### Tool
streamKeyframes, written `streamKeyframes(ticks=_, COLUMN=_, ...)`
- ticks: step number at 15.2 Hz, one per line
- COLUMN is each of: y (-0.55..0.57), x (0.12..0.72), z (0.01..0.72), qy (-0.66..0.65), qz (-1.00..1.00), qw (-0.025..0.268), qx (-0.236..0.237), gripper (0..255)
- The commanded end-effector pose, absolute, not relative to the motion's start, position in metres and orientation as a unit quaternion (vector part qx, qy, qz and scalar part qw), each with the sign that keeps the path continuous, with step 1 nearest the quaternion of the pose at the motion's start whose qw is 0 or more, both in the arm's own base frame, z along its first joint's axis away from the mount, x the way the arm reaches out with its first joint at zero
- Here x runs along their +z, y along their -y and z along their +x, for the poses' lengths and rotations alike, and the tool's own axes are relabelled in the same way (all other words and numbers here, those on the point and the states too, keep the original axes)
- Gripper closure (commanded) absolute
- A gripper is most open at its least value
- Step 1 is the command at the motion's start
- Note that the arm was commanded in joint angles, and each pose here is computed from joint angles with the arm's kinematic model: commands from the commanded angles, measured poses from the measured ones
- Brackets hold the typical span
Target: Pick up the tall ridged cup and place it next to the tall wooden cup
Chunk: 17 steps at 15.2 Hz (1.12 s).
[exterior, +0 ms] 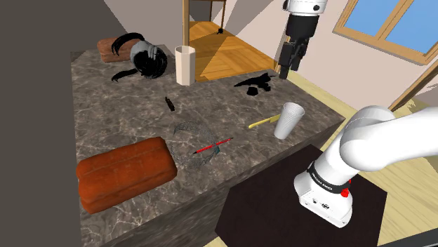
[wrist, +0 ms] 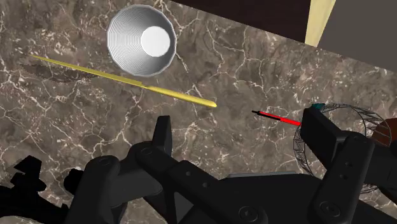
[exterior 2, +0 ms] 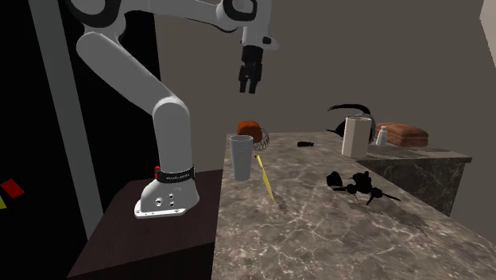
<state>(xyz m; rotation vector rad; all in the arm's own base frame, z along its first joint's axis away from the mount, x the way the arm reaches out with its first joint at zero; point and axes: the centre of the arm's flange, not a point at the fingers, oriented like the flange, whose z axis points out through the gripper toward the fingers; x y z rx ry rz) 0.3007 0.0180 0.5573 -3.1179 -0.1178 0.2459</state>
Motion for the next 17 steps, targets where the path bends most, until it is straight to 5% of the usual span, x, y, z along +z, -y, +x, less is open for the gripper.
streamKeyframes(ticks=1, y=-0.018, x=0.557, z=0.301, qy=0.038, qz=-0.996, qw=0.006, qx=0.079, gripper=0)
streamKeyframes(ticks=12, y=0.01, x=0.441, z=0.208, qy=0.235, qz=-0.97, qw=-0.059, qx=0.01, gripper=0)
streamKeyframes(ticks=17, y=0.013, x=0.415, z=0.208, qy=0.235, qz=-0.97, qw=-0.059, qx=0.01, gripper=0)
